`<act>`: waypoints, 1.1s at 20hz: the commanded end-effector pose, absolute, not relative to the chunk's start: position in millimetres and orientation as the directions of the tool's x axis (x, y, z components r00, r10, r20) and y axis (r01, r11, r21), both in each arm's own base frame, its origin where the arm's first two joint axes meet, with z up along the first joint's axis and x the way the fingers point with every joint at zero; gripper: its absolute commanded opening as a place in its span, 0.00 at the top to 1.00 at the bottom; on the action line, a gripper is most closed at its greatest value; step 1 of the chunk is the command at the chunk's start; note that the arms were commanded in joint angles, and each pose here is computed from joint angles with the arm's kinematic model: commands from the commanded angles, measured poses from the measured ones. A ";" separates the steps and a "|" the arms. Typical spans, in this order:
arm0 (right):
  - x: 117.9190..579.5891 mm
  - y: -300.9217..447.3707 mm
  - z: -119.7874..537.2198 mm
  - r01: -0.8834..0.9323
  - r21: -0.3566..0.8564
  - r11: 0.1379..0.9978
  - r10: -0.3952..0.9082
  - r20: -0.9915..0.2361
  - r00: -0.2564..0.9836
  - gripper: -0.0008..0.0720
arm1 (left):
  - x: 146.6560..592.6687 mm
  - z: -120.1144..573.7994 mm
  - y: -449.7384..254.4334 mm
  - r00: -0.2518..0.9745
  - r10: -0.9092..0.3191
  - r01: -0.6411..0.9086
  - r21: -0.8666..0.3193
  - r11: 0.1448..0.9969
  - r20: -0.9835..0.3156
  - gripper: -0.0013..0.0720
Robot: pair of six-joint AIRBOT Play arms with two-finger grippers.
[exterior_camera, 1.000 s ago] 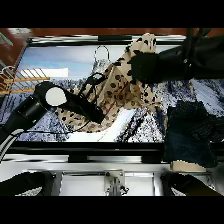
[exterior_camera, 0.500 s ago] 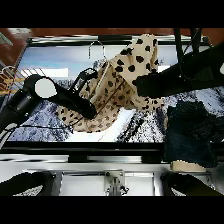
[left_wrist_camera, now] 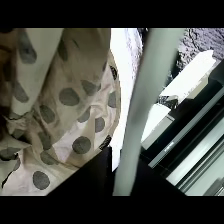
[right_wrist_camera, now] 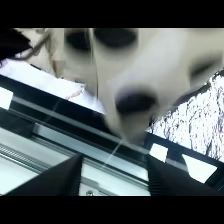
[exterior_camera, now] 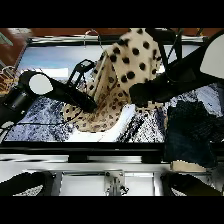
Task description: Fold the shirts.
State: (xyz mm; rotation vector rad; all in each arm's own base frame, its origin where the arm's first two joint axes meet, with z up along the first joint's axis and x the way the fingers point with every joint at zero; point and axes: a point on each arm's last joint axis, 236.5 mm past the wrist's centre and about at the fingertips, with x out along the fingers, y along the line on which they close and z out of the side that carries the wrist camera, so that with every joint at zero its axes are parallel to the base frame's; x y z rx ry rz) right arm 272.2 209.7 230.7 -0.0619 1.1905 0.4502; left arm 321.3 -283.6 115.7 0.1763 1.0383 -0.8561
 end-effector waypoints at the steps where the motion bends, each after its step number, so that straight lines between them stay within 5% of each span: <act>1: 285.9 193.5 229.5 -0.371 0.097 0.924 0.234 -0.908 0.346 0.24 | 329.0 132.2 -280.0 0.268 -0.528 0.716 -0.200 0.668 -0.806 0.93; 2: 289.5 183.8 234.9 -0.358 0.072 0.931 0.215 -0.900 0.379 0.18 | 329.4 132.8 -276.2 0.271 -0.513 0.731 -0.173 0.660 -0.815 0.93; 6: 314.3 130.6 283.0 -0.214 0.132 0.968 0.233 -0.788 0.570 0.18 | 330.4 127.5 -267.6 0.273 -0.476 0.746 -0.128 0.653 -0.836 0.93; 9: 343.4 44.9 306.4 -0.009 0.113 0.994 0.088 -0.713 0.696 0.18 | 332.4 126.3 -264.4 0.281 -0.462 0.747 -0.110 0.656 -0.841 0.93; 12: 360.9 -42.0 289.0 0.168 0.061 0.984 -0.068 -0.743 0.666 0.18 | 334.4 122.3 -257.6 0.287 -0.432 0.775 -0.058 0.630 -0.855 0.93; 14: 367.4 -45.7 268.7 -0.109 -0.101 0.989 -0.013 -0.788 0.616 0.18 | 335.3 119.7 -254.0 0.289 -0.415 0.801 -0.020 0.598 -0.863 0.93; 15: 368.7 -29.1 260.9 -0.371 -0.202 0.906 0.062 -0.805 0.590 0.18 | 337.4 118.5 -250.8 0.297 -0.400 0.813 0.010 0.583 -0.867 0.93; 16: 370.3 1.1 259.9 -0.621 -0.266 0.737 0.195 -0.796 0.573 0.18 | 340.7 117.1 -246.0 0.310 -0.380 0.818 0.041 0.574 -0.872 0.93; 18: 374.0 54.7 278.7 -0.800 -0.350 0.487 0.425 -0.705 0.567 0.18 | 347.6 115.0 -235.5 0.338 -0.335 0.832 0.113 0.543 -0.880 0.93; 22: 391.4 71.1 312.8 -0.753 -0.488 0.441 0.492 -0.570 0.658 0.18 | 354.0 113.2 -225.8 0.363 -0.293 0.867 0.205 0.454 -0.885 0.93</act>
